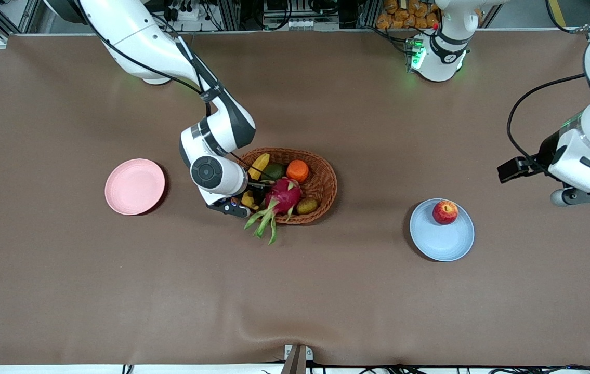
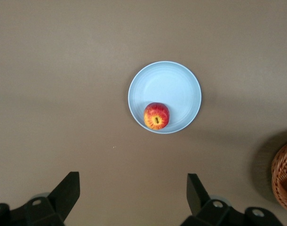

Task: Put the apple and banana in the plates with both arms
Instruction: 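Lift the banana with the right gripper while the left gripper withdraws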

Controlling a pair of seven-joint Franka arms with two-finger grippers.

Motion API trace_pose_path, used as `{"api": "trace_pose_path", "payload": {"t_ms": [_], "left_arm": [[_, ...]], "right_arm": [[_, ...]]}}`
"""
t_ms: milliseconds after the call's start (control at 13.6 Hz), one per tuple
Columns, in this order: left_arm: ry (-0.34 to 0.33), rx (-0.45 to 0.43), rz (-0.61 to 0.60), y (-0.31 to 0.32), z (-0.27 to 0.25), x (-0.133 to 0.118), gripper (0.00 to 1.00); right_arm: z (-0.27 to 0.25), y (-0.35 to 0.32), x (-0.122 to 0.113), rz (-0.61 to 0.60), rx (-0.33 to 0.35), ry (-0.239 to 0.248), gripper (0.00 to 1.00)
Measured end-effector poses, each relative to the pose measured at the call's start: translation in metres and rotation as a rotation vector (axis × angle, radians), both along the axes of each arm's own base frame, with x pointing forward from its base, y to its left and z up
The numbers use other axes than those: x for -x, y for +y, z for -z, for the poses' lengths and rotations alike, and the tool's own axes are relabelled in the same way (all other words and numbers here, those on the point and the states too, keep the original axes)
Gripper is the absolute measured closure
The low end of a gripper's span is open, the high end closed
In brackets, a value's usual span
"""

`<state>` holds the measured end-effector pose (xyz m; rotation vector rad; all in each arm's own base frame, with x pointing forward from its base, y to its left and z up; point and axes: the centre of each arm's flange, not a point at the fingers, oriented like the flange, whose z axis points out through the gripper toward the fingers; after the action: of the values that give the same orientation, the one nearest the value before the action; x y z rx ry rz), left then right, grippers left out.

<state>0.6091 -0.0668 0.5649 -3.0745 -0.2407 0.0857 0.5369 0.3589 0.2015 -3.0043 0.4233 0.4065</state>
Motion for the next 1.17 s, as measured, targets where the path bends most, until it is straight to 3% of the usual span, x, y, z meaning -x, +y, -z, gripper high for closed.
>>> {"api": "trace_pose_path", "payload": {"t_ms": [147, 220, 293, 440, 586, 733, 879, 1172], "left_arm": [[0.01, -0.001, -0.001, 0.001, 0.002, 0.0, 0.0], [0.013, -0.001, -0.001, 0.001, 0.002, 0.001, 0.0], [0.01, -0.001, 0.0, 0.0, 0.001, 0.001, 0.0], [-0.003, 0.001, 0.002, -0.001, -0.007, 0.001, 0.0], [-0.017, -0.001, 0.004, -0.003, -0.017, 0.005, 0.0], [-0.037, -0.005, 0.007, -0.006, -0.031, 0.012, 0.0], [-0.065, -0.01, 0.009, -0.008, -0.049, 0.02, 0.0], [-0.1, 0.001, 0.005, -0.011, -0.078, 0.038, 0.0]], "right_arm": [[0.004, 0.0, 0.002, 0.0, 0.001, -0.003, 0.48], [0.004, 0.0, 0.002, 0.0, 0.001, -0.003, 0.55], [0.003, -0.001, 0.002, 0.0, 0.003, 0.002, 0.55], [-0.01, -0.007, -0.006, -0.004, 0.024, 0.06, 0.55], [-0.05, -0.017, -0.025, -0.006, 0.037, 0.132, 0.55], [-0.09, -0.031, -0.041, -0.002, 0.038, 0.166, 0.55], [-0.107, -0.05, -0.051, -0.028, 0.028, 0.185, 0.55], [-0.109, -0.158, -0.092, -0.166, -0.025, 0.165, 0.55]]}}
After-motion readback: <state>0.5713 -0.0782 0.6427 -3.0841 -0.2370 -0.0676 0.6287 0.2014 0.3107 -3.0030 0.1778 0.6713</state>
